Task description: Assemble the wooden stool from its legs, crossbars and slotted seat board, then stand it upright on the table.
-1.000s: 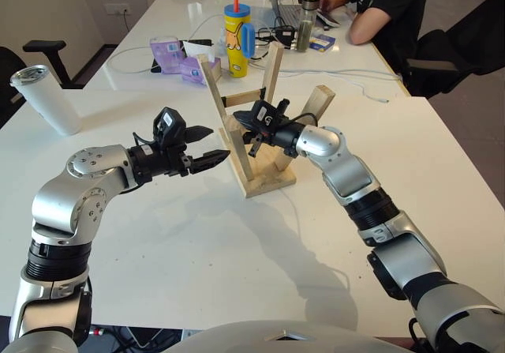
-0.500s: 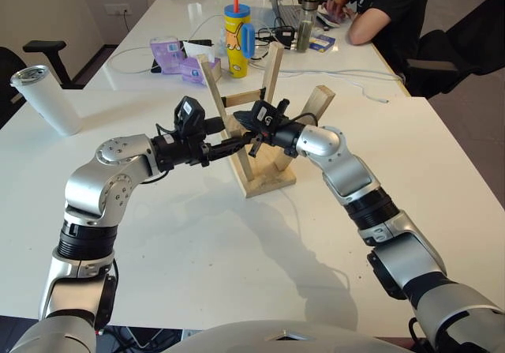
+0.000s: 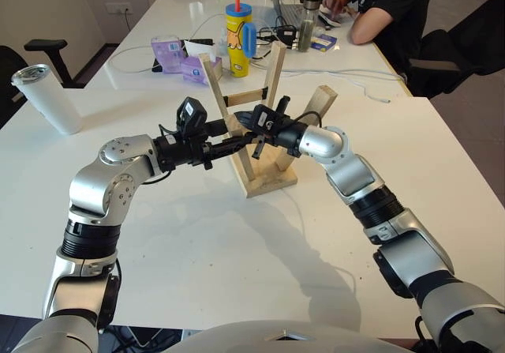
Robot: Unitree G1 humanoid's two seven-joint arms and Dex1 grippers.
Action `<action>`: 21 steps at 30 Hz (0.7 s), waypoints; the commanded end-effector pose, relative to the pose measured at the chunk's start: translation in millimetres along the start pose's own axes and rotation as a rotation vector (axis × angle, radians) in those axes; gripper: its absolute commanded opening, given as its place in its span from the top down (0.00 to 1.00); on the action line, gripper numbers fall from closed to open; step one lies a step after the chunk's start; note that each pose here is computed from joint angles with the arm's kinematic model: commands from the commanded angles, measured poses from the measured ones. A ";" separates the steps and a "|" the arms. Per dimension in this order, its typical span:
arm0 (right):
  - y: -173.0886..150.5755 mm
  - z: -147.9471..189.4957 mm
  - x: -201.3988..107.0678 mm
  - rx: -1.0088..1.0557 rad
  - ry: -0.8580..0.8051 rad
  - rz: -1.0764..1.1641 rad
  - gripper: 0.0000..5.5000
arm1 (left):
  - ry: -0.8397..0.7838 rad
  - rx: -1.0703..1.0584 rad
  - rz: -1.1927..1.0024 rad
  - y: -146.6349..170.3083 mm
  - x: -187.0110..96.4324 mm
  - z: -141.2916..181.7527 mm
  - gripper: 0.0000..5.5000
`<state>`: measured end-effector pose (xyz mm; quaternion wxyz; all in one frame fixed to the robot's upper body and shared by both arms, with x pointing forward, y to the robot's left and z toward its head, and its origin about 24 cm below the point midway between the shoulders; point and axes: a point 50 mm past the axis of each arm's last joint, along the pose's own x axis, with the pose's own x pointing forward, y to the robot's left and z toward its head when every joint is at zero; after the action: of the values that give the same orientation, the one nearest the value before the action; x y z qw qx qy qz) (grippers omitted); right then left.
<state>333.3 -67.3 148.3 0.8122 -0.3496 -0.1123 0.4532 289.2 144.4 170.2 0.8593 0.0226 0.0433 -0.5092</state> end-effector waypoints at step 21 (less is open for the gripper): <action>111.1 -154.1 -95.0 0.181 0.629 0.074 1.00 | -0.046 0.020 0.109 12.3 -3.6 14.7 0.59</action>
<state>344.4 -111.1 125.8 0.8042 -0.4527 -0.1708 0.3452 290.8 141.2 168.7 0.8640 0.0157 0.0398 -0.5016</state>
